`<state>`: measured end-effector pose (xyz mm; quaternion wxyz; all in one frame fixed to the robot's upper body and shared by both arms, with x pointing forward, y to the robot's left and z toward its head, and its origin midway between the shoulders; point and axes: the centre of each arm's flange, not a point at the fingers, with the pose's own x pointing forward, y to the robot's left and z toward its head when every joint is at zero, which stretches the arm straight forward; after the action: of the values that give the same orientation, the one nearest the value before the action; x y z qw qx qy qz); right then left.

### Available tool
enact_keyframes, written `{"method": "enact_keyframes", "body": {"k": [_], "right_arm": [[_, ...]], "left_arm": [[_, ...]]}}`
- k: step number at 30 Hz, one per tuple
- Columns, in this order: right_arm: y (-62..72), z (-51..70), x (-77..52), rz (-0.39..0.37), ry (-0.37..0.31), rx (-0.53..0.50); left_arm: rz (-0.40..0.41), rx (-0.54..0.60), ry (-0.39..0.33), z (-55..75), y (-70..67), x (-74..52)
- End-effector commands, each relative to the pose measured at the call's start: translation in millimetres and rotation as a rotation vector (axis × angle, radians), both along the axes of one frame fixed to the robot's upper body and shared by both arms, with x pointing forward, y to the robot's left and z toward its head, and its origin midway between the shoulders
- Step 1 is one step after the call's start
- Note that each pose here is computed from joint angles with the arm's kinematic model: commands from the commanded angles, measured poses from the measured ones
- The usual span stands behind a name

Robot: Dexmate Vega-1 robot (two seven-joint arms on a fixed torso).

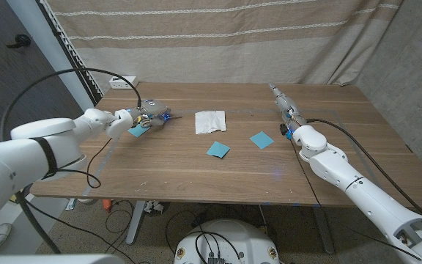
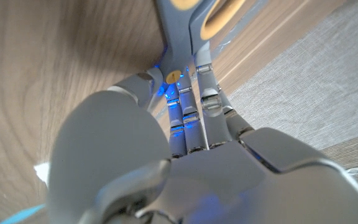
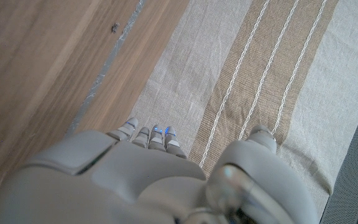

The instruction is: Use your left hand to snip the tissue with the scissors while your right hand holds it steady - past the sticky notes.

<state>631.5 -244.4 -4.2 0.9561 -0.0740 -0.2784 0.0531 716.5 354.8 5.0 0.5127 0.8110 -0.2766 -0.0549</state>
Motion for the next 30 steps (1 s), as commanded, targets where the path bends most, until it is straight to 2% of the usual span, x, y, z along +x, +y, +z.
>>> {"method": "enact_keyframes", "body": {"k": [1, 4, 9, 21, 30], "right_arm": [[-0.3, 2.7, 0.5, 0.005, -0.009, 0.000], [-1.1, 2.3, 0.3, 0.007, -0.008, 0.011], [-1.8, 1.4, 0.6, 0.012, -0.006, 0.017], [-2.1, 1.3, 0.4, 0.016, -0.013, 0.017], [-3.2, 0.6, -1.6, 0.014, -0.017, 0.023]], "left_arm": [[-0.142, -0.401, -0.050, 42.7, 3.6, -28.1], [-0.144, -0.464, -0.056, 46.1, 4.1, -35.5], [-0.149, -0.496, -0.075, 50.9, 4.7, -43.8], [-0.182, -0.625, -0.107, 74.2, 10.4, -59.6], [-0.205, -0.714, -0.068, 77.7, 12.7, -65.0]]}}
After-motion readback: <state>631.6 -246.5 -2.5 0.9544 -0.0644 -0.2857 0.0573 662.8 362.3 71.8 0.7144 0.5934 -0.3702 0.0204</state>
